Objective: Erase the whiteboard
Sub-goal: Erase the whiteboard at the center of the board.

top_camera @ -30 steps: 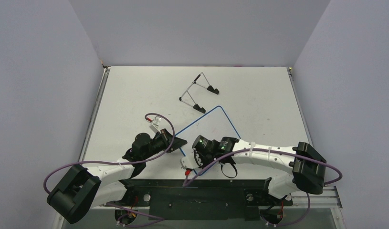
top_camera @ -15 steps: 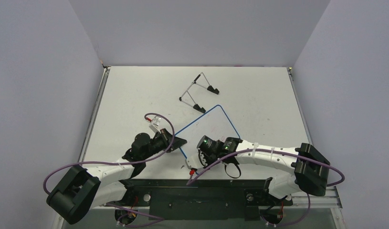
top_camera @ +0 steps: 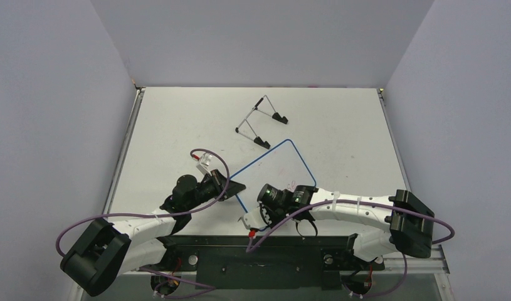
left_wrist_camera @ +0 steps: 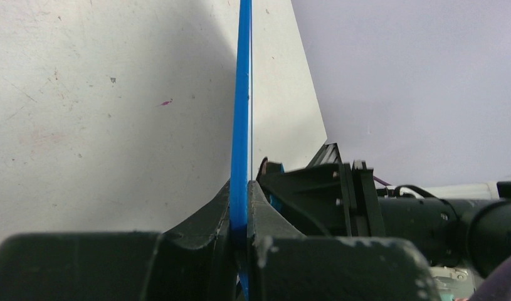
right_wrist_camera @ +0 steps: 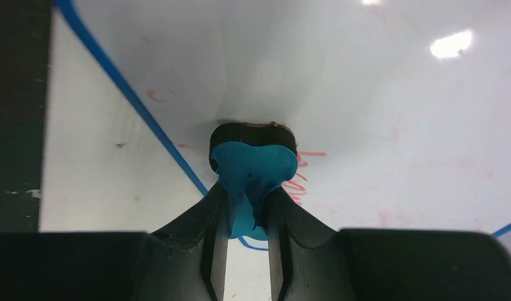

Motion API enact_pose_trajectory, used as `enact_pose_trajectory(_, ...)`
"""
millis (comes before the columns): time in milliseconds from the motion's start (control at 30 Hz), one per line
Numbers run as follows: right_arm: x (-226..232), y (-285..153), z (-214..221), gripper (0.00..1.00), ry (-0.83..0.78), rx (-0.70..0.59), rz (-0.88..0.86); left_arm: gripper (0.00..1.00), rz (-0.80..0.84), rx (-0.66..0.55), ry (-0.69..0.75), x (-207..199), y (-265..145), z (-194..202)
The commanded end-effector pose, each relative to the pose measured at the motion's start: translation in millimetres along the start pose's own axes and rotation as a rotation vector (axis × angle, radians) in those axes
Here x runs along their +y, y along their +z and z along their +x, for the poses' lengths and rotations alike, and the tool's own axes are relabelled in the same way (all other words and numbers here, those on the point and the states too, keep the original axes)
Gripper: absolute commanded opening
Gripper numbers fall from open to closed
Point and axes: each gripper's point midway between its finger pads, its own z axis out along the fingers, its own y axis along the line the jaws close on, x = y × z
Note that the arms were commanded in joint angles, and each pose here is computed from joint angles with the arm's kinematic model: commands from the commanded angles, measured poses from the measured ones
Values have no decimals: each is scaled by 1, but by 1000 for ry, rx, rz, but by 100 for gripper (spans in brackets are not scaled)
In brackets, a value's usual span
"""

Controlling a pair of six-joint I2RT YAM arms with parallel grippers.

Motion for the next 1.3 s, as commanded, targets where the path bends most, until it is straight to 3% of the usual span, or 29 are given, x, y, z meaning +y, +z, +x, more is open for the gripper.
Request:
enact_pose_trajectory(0, -33, -10, 14, 0, 84, 27, 140, 0, 141, -37, 36, -40, 0, -15)
enact_pose_trajectory(167, 15, -2, -3, 0, -87, -4, 21, 0, 139, -34, 35, -38, 1, -15)
enact_pose_trajectory(300, 23, -2, -18, 0, -156, 2, 28, 0, 132, -39, 32, -36, 0, -15)
enact_pose_trajectory(633, 5, -10, -43, 0, -155, 14, 115, 0, 121, -47, 27, -34, -2, -15)
enact_pose_trajectory(967, 11, -1, 10, 0, -132, 132, 122, 0, 123, -50, 28, -33, -4, -16)
enact_pose_trajectory(1267, -6, -9, -25, 0, -111, 39, 122, 0, 127, -50, 20, -34, -3, -16)
